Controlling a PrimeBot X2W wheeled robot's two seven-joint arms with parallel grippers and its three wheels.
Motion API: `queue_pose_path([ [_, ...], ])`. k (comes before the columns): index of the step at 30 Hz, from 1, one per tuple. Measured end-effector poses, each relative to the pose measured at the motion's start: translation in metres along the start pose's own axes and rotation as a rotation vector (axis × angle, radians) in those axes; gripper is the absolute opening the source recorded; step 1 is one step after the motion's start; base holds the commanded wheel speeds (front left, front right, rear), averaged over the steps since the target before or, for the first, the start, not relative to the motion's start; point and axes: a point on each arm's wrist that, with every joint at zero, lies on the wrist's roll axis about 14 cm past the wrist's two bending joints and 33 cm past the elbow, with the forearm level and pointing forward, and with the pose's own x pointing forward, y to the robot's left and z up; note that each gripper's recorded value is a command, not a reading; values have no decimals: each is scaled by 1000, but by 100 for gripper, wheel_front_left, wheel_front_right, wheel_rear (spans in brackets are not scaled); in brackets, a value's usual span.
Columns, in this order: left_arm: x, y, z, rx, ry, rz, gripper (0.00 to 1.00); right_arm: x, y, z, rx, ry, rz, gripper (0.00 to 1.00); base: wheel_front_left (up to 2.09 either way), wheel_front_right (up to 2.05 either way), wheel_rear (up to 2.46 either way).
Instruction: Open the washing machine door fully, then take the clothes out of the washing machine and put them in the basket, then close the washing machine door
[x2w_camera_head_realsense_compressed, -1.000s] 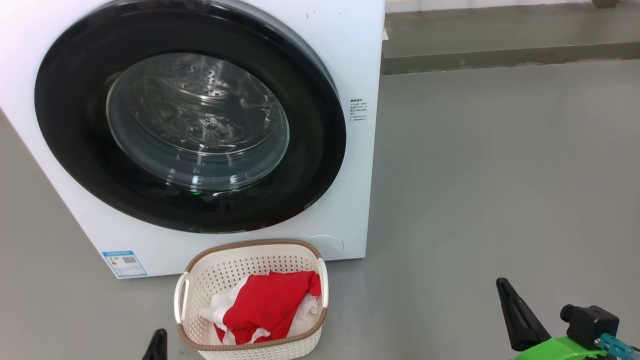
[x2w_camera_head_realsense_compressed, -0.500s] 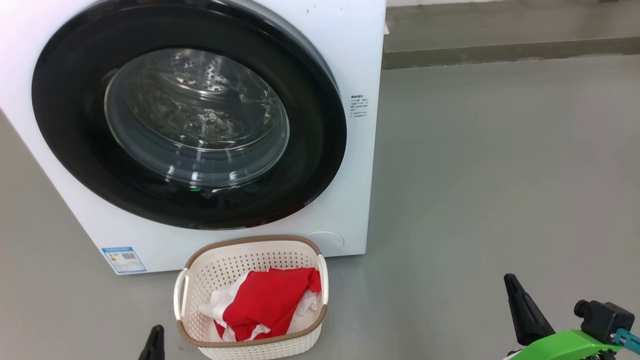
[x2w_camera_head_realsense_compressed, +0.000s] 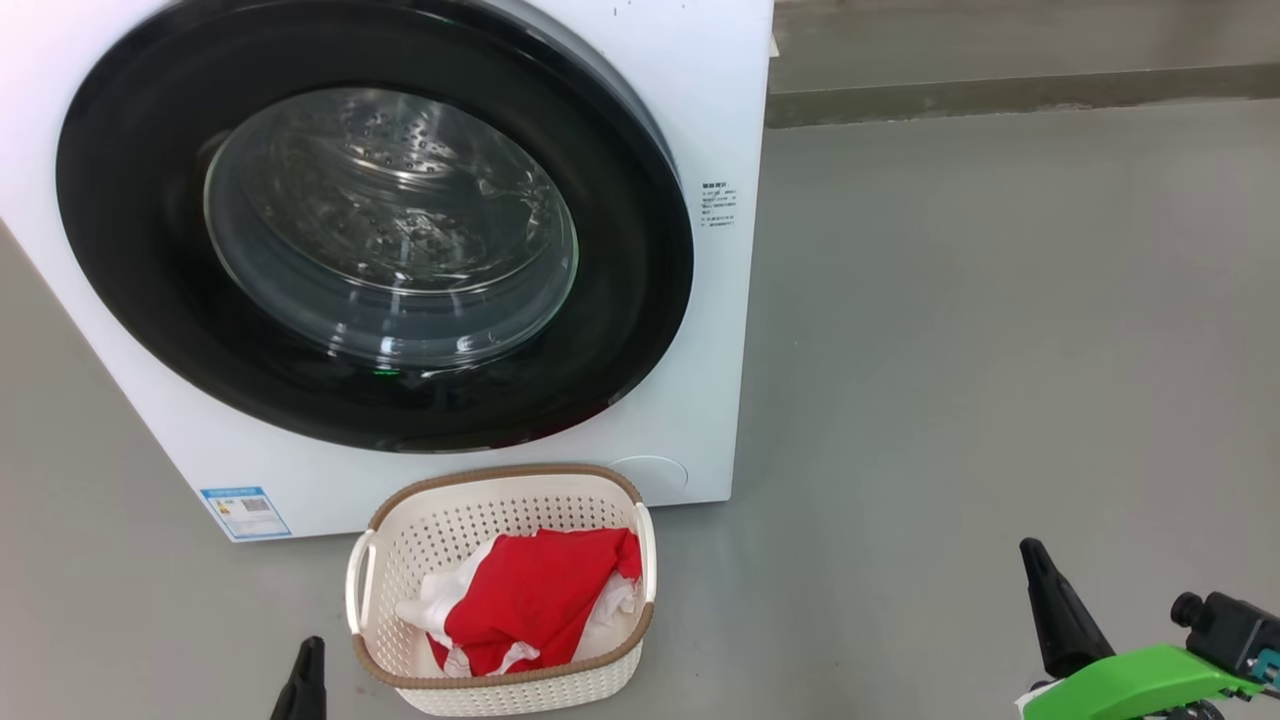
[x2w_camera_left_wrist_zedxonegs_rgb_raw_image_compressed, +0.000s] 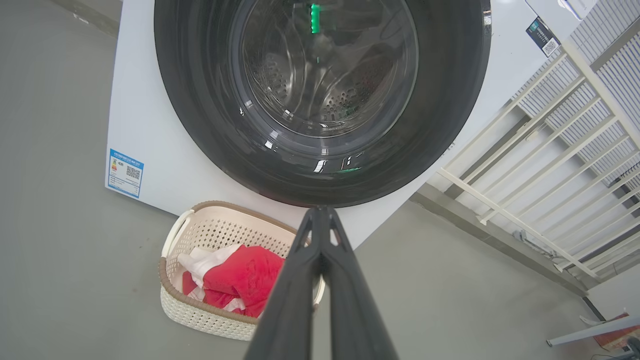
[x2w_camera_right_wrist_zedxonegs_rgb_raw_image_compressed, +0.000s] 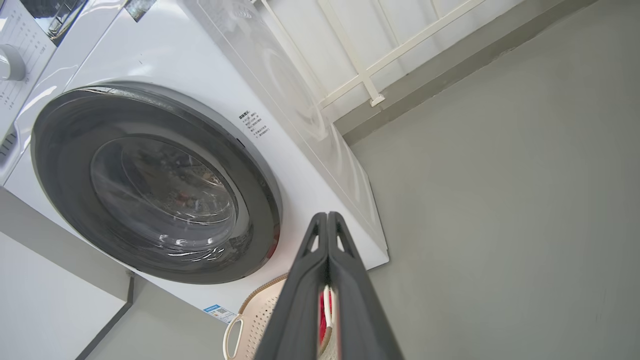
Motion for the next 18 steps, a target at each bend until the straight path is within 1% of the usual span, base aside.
queue_pose_path([
  [18, 8, 1, -4, -201, 29, 19, 0, 5, -3, 1, 183, 11, -25, 0, 0, 0, 0],
])
